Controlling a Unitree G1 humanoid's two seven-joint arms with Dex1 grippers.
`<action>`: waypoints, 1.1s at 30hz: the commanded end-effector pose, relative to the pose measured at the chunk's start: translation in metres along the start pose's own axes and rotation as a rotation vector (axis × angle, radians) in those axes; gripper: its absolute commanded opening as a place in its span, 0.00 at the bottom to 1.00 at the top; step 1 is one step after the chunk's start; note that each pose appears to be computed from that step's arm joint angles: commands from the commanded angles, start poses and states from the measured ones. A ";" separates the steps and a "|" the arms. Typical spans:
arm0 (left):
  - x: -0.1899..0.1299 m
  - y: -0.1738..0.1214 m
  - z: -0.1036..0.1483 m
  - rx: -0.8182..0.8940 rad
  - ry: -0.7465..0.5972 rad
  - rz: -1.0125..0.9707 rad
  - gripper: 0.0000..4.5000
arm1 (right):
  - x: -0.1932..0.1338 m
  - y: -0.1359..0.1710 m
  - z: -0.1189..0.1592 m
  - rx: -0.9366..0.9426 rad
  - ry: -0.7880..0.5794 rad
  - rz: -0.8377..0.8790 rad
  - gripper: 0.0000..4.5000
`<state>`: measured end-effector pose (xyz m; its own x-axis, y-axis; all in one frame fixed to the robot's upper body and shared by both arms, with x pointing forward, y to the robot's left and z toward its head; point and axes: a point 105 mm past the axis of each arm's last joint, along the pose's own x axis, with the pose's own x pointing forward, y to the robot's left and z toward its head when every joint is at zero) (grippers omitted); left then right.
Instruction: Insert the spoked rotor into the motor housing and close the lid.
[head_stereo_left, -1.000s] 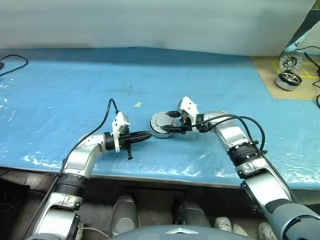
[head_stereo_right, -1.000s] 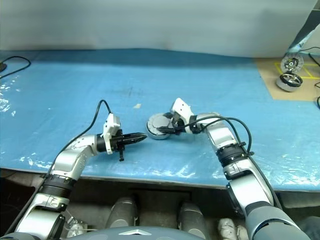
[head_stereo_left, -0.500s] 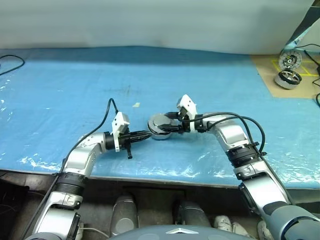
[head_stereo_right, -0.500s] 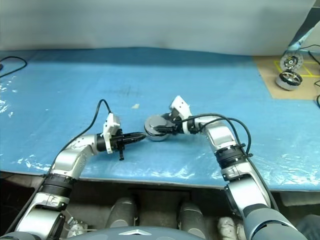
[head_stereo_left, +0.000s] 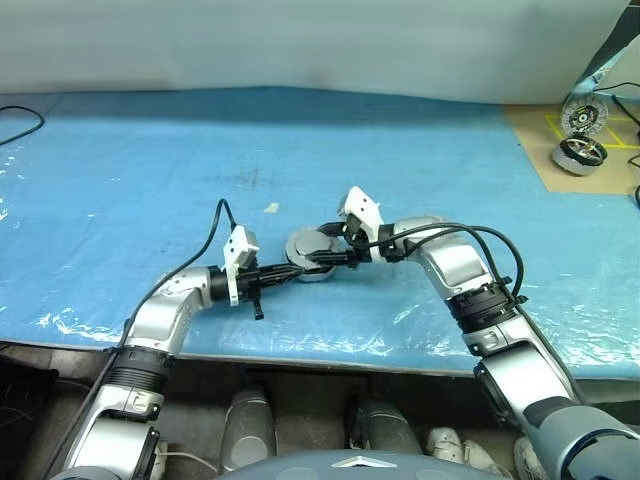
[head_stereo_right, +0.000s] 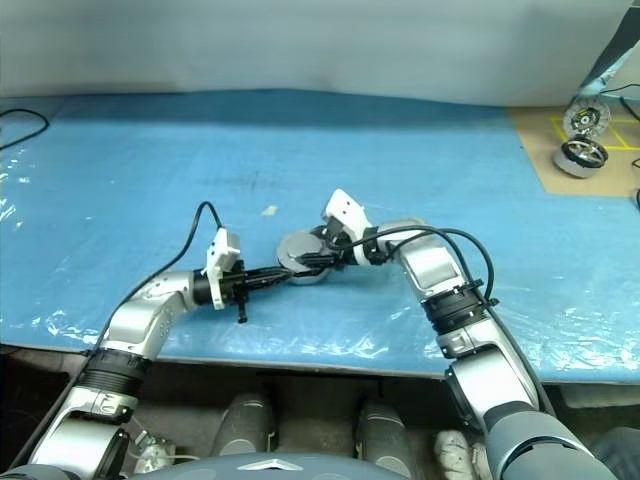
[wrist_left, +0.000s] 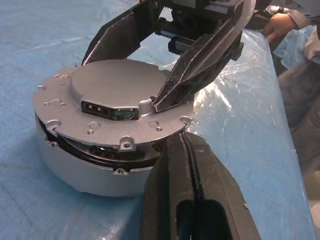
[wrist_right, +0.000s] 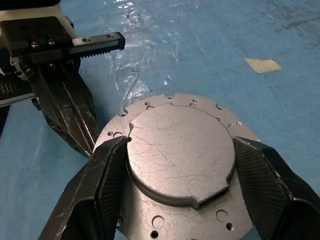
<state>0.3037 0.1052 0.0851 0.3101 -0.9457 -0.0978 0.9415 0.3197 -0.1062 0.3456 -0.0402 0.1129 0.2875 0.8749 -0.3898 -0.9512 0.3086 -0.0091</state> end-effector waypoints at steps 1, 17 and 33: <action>-0.012 0.001 0.014 0.016 -0.041 0.001 0.00 | -0.003 0.006 0.030 -0.028 -0.086 0.045 0.66; -0.036 -0.001 0.020 -0.006 0.011 0.018 0.00 | 0.008 -0.003 0.002 -0.056 0.007 0.000 0.66; -0.017 0.001 0.027 -0.005 0.011 0.014 0.00 | 0.024 -0.003 -0.024 -0.042 0.113 -0.029 0.66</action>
<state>0.3024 0.1254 0.1015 0.3282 -0.9362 -0.1255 0.9261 0.3451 -0.1523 0.3528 -0.0246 0.1008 0.2967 0.8546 -0.4262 -0.9531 0.2925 -0.0770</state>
